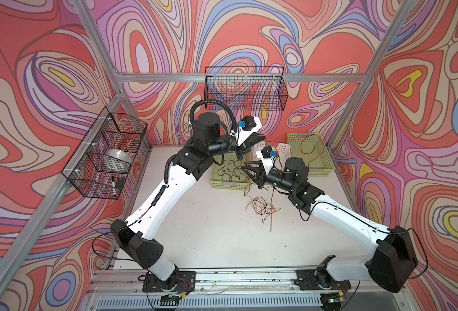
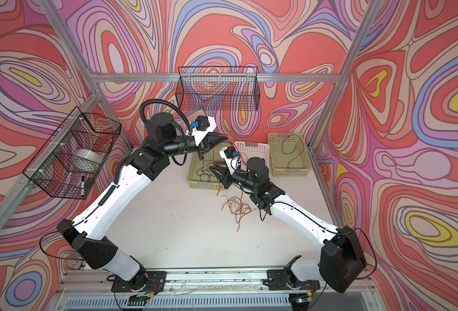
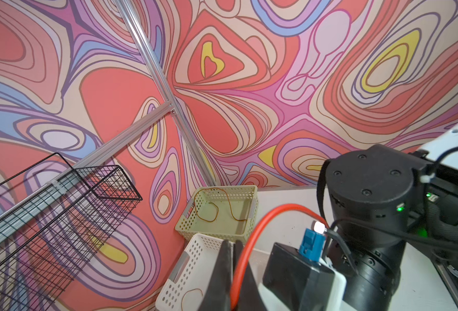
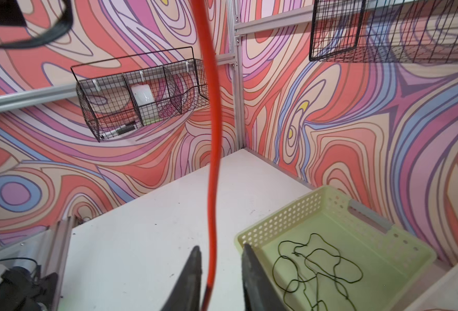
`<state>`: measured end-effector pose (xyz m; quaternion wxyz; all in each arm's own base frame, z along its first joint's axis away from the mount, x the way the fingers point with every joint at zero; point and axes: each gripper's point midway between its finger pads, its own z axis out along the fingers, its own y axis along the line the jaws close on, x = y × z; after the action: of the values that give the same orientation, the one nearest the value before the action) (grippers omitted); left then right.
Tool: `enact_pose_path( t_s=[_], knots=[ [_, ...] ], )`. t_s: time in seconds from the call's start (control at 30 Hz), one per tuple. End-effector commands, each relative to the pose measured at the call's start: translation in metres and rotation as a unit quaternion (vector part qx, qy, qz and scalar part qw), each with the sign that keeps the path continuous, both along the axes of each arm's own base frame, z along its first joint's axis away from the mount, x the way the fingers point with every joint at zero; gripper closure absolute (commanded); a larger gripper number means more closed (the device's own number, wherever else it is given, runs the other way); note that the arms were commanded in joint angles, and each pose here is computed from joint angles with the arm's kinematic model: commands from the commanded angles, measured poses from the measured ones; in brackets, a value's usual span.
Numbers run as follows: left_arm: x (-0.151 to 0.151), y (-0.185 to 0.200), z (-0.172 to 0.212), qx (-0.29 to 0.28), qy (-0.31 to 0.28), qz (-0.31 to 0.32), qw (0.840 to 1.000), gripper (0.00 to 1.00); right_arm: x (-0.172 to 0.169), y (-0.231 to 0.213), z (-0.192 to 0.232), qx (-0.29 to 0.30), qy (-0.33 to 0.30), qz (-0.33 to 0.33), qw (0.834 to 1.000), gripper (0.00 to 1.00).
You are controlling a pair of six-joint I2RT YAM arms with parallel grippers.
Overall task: Untangle the cables
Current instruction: 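Grasp the hanging red wire with the right gripper below the left gripper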
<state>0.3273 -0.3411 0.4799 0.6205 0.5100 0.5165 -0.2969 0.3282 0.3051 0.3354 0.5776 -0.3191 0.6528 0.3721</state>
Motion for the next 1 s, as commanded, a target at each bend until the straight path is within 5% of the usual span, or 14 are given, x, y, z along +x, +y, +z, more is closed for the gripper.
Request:
enact_pose_path(
  t_s=[0.0,0.07,0.13,0.57,0.8,0.97],
  knots=[
    [0.007,0.009,0.012,-0.003,0.001,0.042,0.999,1.00,-0.010,-0.002,0.014,0.009,0.003,0.002,1.000,0.67],
    [0.012,0.011,0.008,0.002,0.018,0.058,0.998,1.00,-0.021,-0.002,0.020,0.011,-0.004,0.014,1.000,0.39],
    [0.014,0.013,0.006,0.006,0.023,0.068,0.997,1.00,-0.033,-0.002,0.026,0.007,-0.012,0.025,1.000,0.31],
    [0.023,0.019,0.006,0.029,0.031,0.101,0.994,1.00,-0.074,-0.004,0.066,-0.010,-0.035,0.078,0.996,0.27],
    [0.014,0.019,-0.002,0.045,0.025,0.081,0.995,1.00,-0.072,-0.062,0.108,0.018,-0.166,-0.076,0.983,0.17],
    [0.012,0.018,-0.007,0.057,0.022,0.074,0.995,1.00,-0.069,-0.075,0.099,-0.039,-0.165,-0.110,0.979,0.16]
  ],
)
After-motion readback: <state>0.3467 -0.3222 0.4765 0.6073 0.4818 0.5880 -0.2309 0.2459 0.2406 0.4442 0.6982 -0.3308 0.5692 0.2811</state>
